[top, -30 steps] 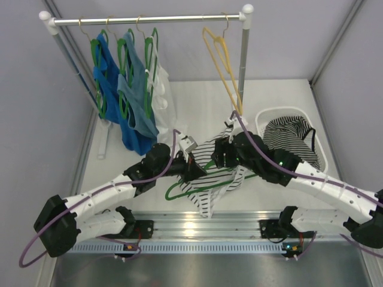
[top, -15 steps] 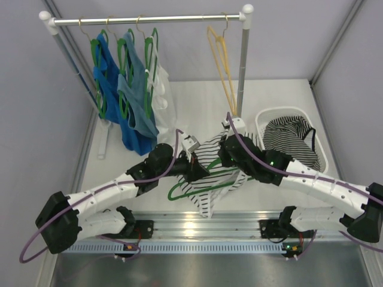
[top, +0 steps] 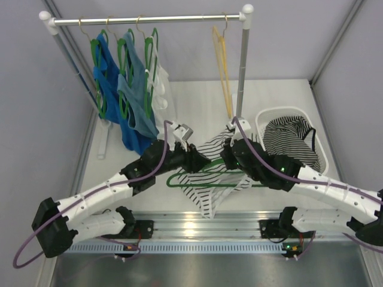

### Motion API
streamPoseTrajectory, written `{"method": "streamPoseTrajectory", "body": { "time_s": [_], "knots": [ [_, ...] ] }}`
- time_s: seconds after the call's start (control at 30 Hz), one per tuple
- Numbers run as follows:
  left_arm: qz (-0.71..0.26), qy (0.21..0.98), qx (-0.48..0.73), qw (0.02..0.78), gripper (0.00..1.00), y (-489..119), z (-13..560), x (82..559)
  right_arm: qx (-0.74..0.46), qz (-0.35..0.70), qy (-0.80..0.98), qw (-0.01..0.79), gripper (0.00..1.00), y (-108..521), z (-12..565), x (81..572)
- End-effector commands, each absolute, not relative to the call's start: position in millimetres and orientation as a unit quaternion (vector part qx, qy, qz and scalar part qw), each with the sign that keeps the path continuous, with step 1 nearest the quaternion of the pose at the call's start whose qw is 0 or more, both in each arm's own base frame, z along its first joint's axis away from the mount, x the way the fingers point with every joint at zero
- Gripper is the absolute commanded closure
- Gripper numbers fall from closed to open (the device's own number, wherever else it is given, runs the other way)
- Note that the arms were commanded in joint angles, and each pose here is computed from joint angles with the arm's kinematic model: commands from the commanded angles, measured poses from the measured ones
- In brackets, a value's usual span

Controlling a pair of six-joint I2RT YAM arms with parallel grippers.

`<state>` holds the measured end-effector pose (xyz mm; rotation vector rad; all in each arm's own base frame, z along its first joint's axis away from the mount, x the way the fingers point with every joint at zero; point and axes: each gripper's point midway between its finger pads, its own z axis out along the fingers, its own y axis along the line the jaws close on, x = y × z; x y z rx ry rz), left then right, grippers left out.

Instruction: Place the tank top on the hanger

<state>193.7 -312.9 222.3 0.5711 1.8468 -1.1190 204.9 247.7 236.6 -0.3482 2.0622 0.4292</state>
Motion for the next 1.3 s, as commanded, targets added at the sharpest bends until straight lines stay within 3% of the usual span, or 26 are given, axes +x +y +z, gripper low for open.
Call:
{"method": "streamPoseTrajectory", "body": {
  "time_s": [0.0, 0.23, 0.37, 0.8, 1.27],
  "knots": [
    [-0.405, 0.759, 0.134, 0.491, 0.57, -289.7, 255.0, 224.9, -0.163, 0.173, 0.843, 0.482, 1.00, 242.7, 236.5, 194.2],
    [-0.321, 0.848, 0.040, 0.419, 0.55, -245.7, 205.5, 216.4, -0.162, 0.176, 0.846, 0.476, 1.00, 240.9, 228.2, 188.3],
    [-0.344, 0.855, 0.029, 0.388, 0.55, -236.9, 192.6, 195.3, -0.165, 0.179, 0.846, 0.474, 1.00, 241.9, 224.8, 186.9],
    [-0.438, 0.886, 0.051, 0.142, 0.59, -260.3, 96.8, 106.5, -0.162, 0.185, 0.841, 0.481, 1.00, 241.5, 227.3, 186.4],
    [-0.508, 0.853, 0.057, 0.107, 0.55, -300.7, 87.1, 80.0, -0.159, 0.185, 0.840, 0.485, 1.00, 242.9, 228.0, 187.9]
  ]
}}
